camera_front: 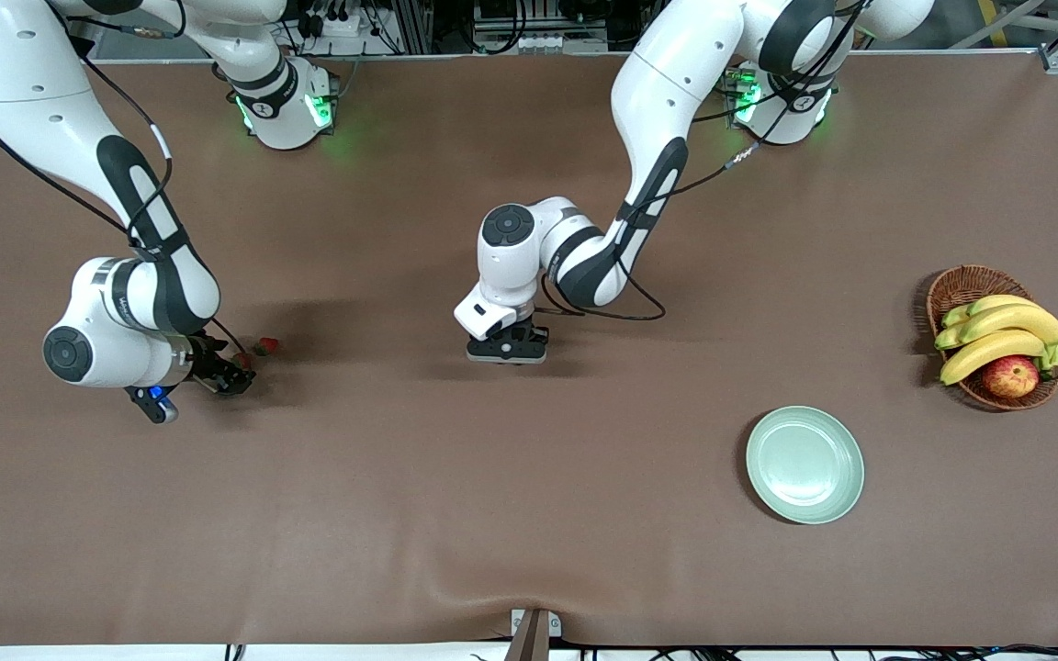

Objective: Collect all strawberries into plate

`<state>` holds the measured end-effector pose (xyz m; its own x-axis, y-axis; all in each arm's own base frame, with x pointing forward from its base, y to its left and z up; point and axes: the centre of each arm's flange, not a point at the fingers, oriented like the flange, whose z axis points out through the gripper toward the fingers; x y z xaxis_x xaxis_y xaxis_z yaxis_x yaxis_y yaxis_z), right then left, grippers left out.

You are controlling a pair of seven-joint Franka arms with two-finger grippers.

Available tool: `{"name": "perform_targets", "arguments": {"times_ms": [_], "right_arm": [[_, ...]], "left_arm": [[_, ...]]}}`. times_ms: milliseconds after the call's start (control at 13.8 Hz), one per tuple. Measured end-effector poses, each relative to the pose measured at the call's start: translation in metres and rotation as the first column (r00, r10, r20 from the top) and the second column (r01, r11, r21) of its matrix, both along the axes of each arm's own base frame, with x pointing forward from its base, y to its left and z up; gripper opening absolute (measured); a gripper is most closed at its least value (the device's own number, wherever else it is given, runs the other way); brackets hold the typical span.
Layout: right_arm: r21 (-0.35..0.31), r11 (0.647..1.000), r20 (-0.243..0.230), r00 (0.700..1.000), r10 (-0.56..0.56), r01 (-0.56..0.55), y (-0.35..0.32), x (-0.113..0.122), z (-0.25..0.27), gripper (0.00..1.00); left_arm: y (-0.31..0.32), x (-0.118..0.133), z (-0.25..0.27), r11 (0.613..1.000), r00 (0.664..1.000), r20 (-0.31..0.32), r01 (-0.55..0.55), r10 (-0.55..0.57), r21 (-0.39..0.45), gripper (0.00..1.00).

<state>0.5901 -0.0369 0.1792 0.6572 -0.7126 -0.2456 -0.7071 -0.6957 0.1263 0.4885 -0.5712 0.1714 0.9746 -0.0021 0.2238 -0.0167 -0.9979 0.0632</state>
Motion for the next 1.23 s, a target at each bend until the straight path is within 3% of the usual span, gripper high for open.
{"name": "perform_targets", "arguments": {"times_ms": [73, 218, 363, 581, 799, 872, 1089, 1235], "right_arm": [[0.0, 1.0, 0.0, 1.0, -0.001, 0.001, -0.001, 0.0, 0.0, 0.8], [0.001, 1.0, 0.0, 1.0, 0.001, -0.001, -0.001, 0.0, 0.0, 0.61], [0.001, 1.0, -0.001, 1.0, -0.001, 0.001, -0.003, 0.0, 0.0, 0.54], [0.002, 1.0, -0.006, 1.0, -0.003, 0.003, -0.005, -0.001, -0.002, 0.45], [0.002, 1.0, -0.007, 1.0, -0.003, 0.003, -0.005, -0.001, -0.002, 0.4], [0.002, 1.0, -0.007, 1.0, -0.003, 0.003, -0.005, -0.001, -0.002, 0.32], [0.001, 1.0, 0.002, 1.0, -0.002, 0.002, -0.005, 0.001, 0.0, 0.31], [0.0, 1.0, 0.045, 0.999, 0.003, -0.003, -0.004, 0.015, 0.014, 0.31]], "left_arm": [[0.0, 0.0, 0.0, 1.0, 1.0, -0.001, -0.016, 0.016, -0.004, 0.32], [0.0, 0.001, 0.001, 0.999, 0.999, -0.001, -0.042, 0.042, -0.012, 0.32], [0.008, 0.013, 0.005, 0.991, 0.992, 0.007, -0.128, 0.128, -0.028, 0.32], [0.066, 0.079, 0.029, 0.948, 0.948, 0.025, -0.315, 0.316, -0.053, 0.32], [0.167, 0.149, 0.05, 0.874, 0.874, -0.002, -0.485, 0.485, 0.011, 0.32], [0.199, 0.166, 0.056, 0.847, 0.847, -0.009, -0.531, 0.531, 0.03, 0.32], [0.303, 0.209, 0.078, 0.744, 0.745, -0.032, -0.662, 0.666, 0.087, 0.32], [0.374, 0.225, 0.09, 0.664, 0.664, -0.053, -0.734, 0.746, 0.142, 0.32]]}}
